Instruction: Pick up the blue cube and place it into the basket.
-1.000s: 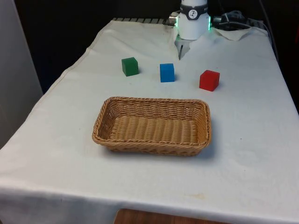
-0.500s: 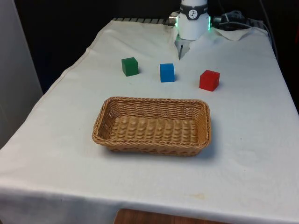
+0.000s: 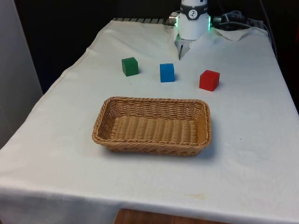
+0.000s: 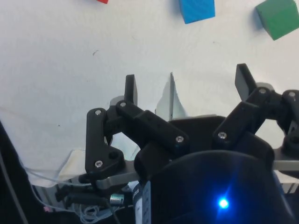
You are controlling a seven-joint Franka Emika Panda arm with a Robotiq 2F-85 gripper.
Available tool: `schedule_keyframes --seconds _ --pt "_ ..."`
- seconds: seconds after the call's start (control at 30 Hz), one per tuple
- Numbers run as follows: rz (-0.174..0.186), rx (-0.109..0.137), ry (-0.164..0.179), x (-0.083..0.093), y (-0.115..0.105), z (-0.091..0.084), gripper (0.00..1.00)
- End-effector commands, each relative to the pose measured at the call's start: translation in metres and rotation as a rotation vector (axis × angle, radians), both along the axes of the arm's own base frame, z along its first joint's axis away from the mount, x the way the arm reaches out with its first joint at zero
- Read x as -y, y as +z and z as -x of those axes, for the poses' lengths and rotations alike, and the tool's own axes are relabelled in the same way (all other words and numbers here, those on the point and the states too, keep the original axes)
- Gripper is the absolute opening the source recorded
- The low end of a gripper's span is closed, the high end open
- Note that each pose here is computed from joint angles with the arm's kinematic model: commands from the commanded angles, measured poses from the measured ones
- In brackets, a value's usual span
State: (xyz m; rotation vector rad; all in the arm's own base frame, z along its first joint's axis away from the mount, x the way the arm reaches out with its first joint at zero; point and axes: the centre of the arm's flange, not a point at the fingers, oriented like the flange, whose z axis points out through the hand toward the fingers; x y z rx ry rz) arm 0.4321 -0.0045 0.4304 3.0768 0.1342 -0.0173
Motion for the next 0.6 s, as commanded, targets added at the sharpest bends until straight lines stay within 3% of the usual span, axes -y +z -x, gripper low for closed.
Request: schedule_keyframes --seconds 0.0,0.03,0.27,0.3,0.33,0.57 --pt "0.002 -0.002 0.002 0.000 -0.002 0.002 1.00" --pt "0.014 0.015 0.011 0.000 -0.006 0.006 1.00" --pt "0.023 0.030 0.029 0.000 -0.025 0.016 1.00" --pt "0.015 0.017 0.024 0.000 -0.024 0.014 1.00" --pt "0.024 0.033 0.032 0.000 -0.027 0.017 1.00" --pt "0.030 0.049 0.048 0.001 -0.046 0.024 1.00"
